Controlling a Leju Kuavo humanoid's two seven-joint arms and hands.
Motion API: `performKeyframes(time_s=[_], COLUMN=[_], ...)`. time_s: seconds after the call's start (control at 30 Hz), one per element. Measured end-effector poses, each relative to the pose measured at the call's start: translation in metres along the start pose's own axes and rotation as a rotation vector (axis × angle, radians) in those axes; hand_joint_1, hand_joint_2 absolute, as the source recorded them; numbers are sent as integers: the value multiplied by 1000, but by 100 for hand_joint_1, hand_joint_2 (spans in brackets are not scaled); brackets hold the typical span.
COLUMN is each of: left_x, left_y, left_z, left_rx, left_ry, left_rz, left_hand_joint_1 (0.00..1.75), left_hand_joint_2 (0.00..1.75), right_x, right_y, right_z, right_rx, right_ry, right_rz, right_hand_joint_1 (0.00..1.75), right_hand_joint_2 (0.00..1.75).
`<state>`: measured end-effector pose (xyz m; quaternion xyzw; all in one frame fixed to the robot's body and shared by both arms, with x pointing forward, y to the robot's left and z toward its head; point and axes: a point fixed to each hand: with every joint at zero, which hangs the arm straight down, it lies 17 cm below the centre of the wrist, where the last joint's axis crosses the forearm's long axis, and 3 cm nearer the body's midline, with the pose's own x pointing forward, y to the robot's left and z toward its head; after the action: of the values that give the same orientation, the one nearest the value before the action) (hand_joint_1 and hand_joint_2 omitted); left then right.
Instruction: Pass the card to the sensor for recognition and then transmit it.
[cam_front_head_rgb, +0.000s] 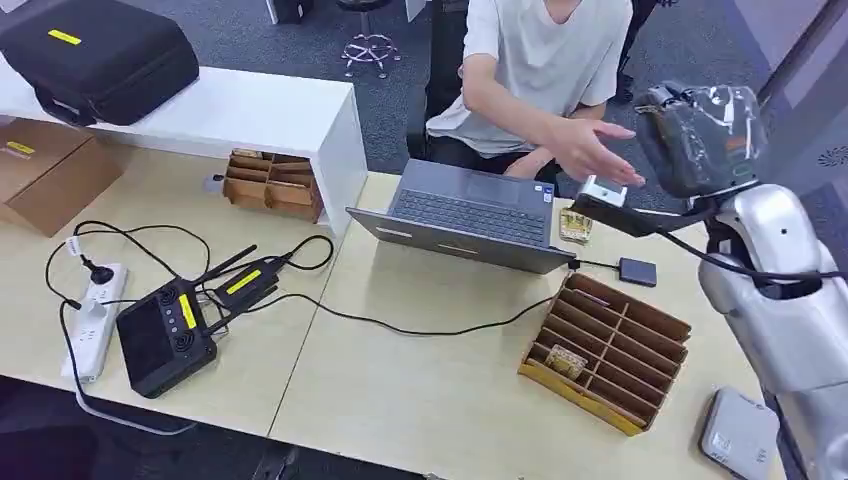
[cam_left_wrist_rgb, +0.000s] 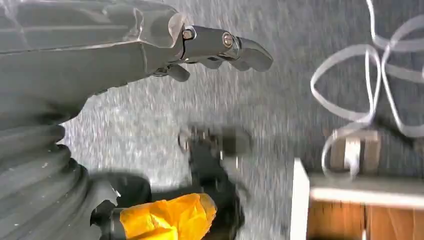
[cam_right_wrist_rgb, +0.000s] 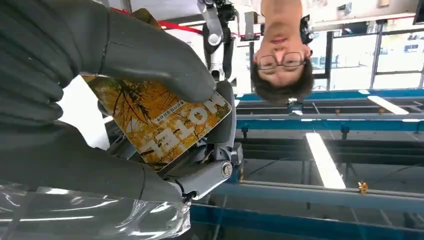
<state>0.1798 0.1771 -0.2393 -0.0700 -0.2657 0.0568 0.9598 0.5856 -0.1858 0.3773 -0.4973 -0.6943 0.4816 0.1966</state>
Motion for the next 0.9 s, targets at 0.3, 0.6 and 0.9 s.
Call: performKeyframes(time_s=[0.3, 0.6, 0.9], left_x=[6, 8, 11], left_y=[-24, -32, -35], left_z=[-2, -1, 0], left_rx=[-75, -99, -115], left_ry=[33, 36, 9], left_rz=[-37, -44, -40], left_hand_joint_1=[0, 0, 0], left_hand_joint_2=[175, 175, 175], right_x=[39, 51, 48], right_y=[-10, 25, 38], right_z=[-53, -55, -50], right_rx=[-94, -7, 26], right_ry=[-19, -10, -4], right_rz=[85, 75, 72], right_hand_joint_1=[175, 0, 0], right_hand_joint_2=[175, 175, 175])
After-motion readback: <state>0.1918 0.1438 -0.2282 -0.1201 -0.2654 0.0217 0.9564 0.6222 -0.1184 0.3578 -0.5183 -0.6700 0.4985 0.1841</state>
